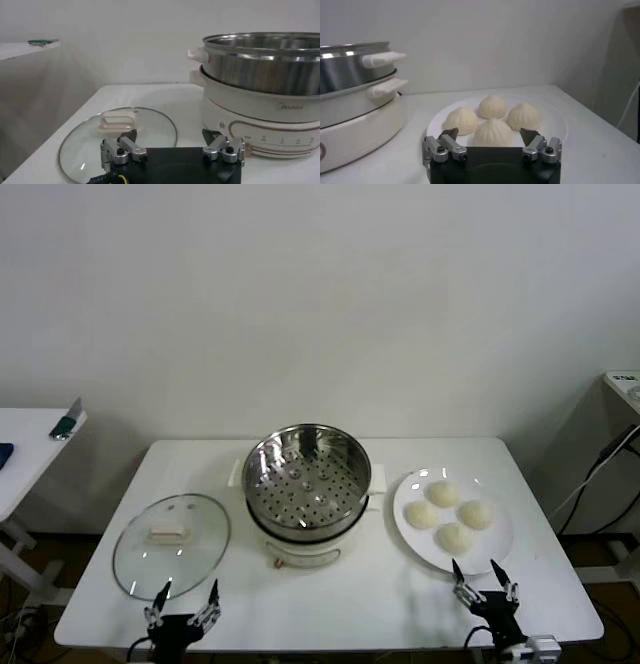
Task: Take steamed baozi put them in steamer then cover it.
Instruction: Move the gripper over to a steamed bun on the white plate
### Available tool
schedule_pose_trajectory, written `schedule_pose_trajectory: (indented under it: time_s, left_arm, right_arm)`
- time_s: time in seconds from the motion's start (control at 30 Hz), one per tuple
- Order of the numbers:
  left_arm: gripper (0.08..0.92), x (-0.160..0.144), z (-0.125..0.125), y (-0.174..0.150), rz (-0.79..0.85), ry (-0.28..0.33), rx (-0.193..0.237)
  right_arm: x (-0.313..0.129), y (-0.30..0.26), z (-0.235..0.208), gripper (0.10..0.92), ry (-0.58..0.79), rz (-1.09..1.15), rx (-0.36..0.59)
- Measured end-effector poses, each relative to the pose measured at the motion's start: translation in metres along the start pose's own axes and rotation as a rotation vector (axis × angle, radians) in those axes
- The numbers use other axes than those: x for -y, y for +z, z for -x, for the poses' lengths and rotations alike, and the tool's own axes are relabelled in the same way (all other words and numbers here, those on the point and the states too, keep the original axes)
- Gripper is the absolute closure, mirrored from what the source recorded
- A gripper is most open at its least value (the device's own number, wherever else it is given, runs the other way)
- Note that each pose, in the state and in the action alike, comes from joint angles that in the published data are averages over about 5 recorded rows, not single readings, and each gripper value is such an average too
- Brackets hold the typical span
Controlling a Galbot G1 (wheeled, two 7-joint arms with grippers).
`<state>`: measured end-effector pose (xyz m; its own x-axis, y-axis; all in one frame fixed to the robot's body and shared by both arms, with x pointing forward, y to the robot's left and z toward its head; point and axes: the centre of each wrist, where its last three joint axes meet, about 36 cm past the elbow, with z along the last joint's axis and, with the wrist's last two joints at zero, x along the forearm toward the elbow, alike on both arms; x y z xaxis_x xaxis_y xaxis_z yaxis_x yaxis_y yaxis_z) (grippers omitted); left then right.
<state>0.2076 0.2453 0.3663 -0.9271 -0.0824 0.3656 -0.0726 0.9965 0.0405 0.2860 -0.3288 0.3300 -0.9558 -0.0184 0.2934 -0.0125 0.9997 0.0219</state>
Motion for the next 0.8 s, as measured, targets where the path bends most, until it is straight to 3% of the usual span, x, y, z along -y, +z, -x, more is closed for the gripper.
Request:
schedule_pose_trajectory:
  time_s: [0.4, 0.6, 0.8]
  left_arm:
    - [0.177, 0.002, 0.000, -0.005, 0.003, 0.017, 0.014]
    - [0.177, 0.003, -0.001, -0.006, 0.003, 0.019, 0.019]
    - [0.177, 0.004, -0.002, -0.006, 0.004, 0.019, 0.022]
  right_arm:
    - [0.033, -0.101, 0.107, 0.200, -0.135, -0.290, -0.006]
    - [0.049, -0.161, 0.167, 0.200, -0.328, -0.606, -0.060]
    - [0.067, -0.217, 0.215, 0.200, -0.576, -0.958, -0.172]
